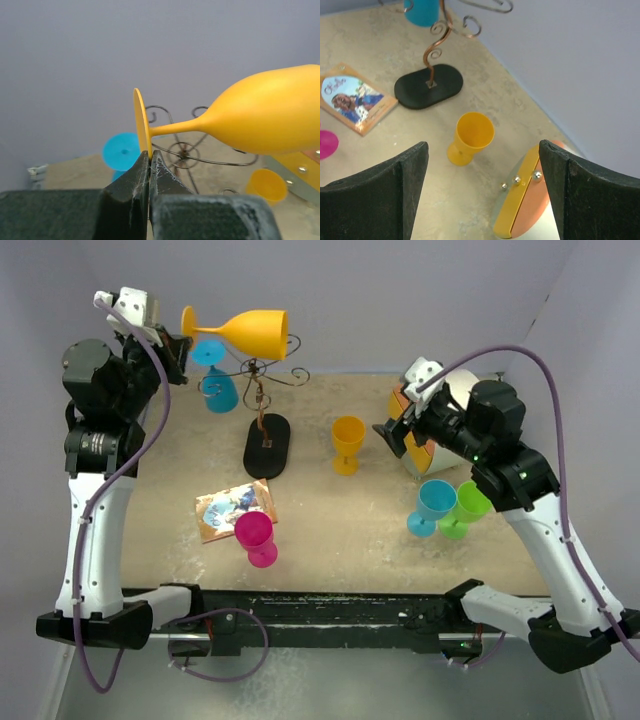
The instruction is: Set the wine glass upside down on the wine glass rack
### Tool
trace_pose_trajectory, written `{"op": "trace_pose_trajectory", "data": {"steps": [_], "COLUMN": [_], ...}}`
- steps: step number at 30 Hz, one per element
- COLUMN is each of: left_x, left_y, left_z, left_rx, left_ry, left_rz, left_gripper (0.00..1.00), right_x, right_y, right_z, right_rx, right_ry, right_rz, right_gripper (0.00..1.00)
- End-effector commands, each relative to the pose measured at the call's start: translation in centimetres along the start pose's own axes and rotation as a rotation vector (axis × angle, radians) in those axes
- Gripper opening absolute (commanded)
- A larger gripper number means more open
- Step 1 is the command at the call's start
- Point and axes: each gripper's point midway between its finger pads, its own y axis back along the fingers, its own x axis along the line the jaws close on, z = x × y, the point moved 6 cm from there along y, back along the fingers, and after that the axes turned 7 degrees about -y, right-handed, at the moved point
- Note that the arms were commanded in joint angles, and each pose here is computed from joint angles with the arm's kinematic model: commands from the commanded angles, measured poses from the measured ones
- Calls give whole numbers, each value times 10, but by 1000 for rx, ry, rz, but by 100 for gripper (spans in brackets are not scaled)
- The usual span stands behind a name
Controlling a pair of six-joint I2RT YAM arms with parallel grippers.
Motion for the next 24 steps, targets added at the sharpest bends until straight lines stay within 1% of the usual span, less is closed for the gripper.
{"op": "trace_pose_trajectory", "data": {"steps": [1, 7, 14, 20, 23, 24], "left_x": [40, 73, 104, 123, 130, 131], "left_y": [10, 10, -9, -39, -62, -68], "left_z": [38, 61, 64, 59, 46, 42], "left_rx": [-82, -109, -83, -24, 22, 37], "left_ry": [-242, -408, -602, -740, -809, -852], "left_rz": [274, 506, 688, 750, 729, 717], "left_gripper": [0, 0, 0, 0, 0, 1], "right_x": [8, 15, 23, 25, 25, 25], "right_y": [-7, -11, -4, -5, -4, -4], "right_z": [-26, -66, -75, -79, -79, -79], "right_rx": [66, 112, 104, 105, 104, 103], "right_ry": [40, 54, 65, 61, 64, 66], "right_rz": [77, 86, 126, 138, 137, 137], "right_gripper": [94, 94, 94, 93, 93, 93]}}
